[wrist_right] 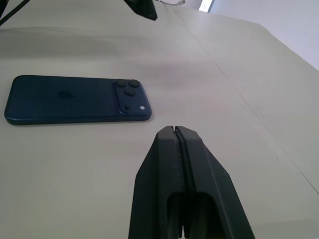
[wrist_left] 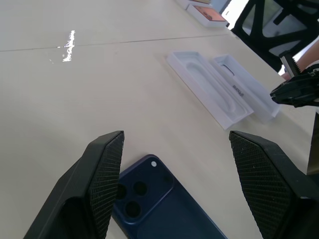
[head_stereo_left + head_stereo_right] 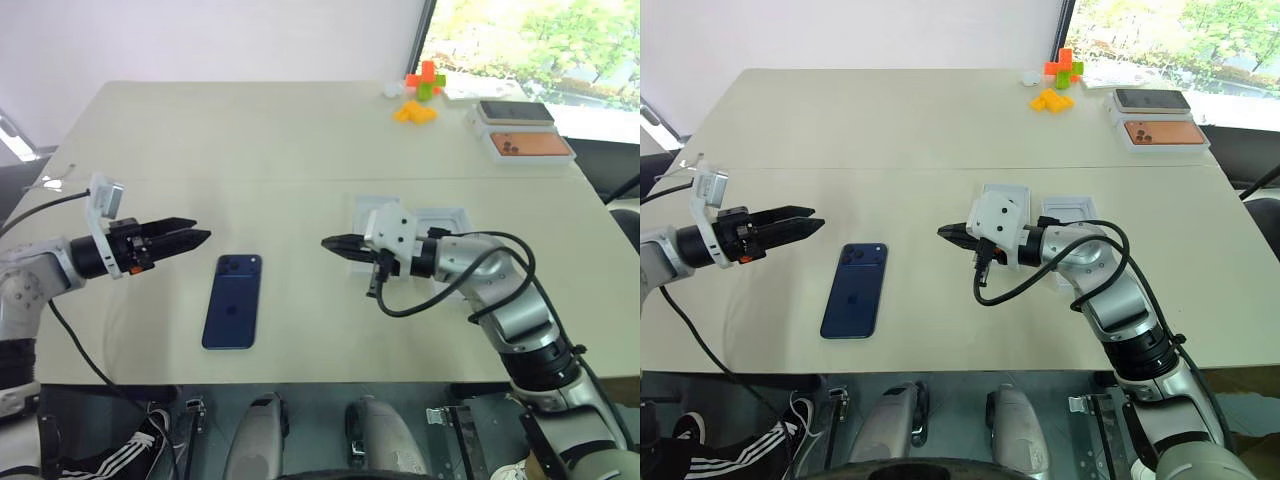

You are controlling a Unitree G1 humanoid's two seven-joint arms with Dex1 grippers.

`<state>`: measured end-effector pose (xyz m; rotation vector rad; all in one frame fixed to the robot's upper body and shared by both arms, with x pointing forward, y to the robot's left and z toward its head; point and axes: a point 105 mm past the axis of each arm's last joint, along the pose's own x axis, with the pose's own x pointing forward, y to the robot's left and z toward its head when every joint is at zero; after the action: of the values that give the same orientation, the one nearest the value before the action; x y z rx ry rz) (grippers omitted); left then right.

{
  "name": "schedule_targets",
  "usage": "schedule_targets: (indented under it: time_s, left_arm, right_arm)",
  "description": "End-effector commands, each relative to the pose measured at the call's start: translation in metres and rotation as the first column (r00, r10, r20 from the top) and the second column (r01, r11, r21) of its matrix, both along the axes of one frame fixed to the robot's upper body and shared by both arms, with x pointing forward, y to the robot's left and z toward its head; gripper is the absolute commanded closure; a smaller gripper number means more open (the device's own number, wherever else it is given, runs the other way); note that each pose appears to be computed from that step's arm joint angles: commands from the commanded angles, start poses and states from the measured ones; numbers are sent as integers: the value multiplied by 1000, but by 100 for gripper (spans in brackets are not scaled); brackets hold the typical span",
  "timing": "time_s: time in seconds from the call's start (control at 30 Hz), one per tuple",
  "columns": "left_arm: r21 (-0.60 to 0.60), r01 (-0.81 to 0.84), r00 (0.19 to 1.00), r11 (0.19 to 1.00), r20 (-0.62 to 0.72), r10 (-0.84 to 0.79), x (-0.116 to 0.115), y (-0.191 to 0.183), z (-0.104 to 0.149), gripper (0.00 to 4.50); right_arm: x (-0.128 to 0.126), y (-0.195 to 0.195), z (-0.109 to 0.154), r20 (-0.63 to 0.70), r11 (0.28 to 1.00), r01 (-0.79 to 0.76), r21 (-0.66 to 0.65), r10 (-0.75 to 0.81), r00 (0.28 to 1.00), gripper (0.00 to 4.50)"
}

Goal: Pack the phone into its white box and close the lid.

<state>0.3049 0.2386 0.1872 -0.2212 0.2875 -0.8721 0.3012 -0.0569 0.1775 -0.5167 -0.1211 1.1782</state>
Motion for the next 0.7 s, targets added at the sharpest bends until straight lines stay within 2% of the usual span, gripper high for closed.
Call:
schedule_targets:
  time_s: [0.03,0.1,0.2,0.3,0.4,0.47,0.63,0.7]
  left_arm:
    - [22,-38,999,999,8,37,0,11,10,95]
    - [56,-80,995,995,-54,83,-1,22,2,95]
    - [81,-82,981,993,-168,94,-16,35,-8,95]
    - [-40,-70,963,997,-265,57,-26,33,-6,95]
    - [29,-92,937,995,-335,96,-35,42,-24,95]
    - [77,-122,927,990,-348,142,-35,48,-30,95]
    - [85,-62,924,994,-371,90,-44,31,-31,95]
    - [87,-51,921,995,-380,81,-47,27,-34,39]
  right_arm:
    - [-2,10,8,70,1000,-24,5,24,997,446]
    - [-2,15,3,88,999,-28,-18,30,996,446]
    - [0,29,-6,94,999,-32,-18,34,995,446]
    - [-5,38,-19,98,997,-63,-45,67,993,446]
    - [-10,43,-31,111,989,-106,-100,117,987,446]
    - [-11,47,-35,99,988,-120,-101,130,987,446]
    - [-14,59,-35,79,990,-128,-54,132,988,446]
    - [-11,58,-37,72,992,-116,-50,119,990,450]
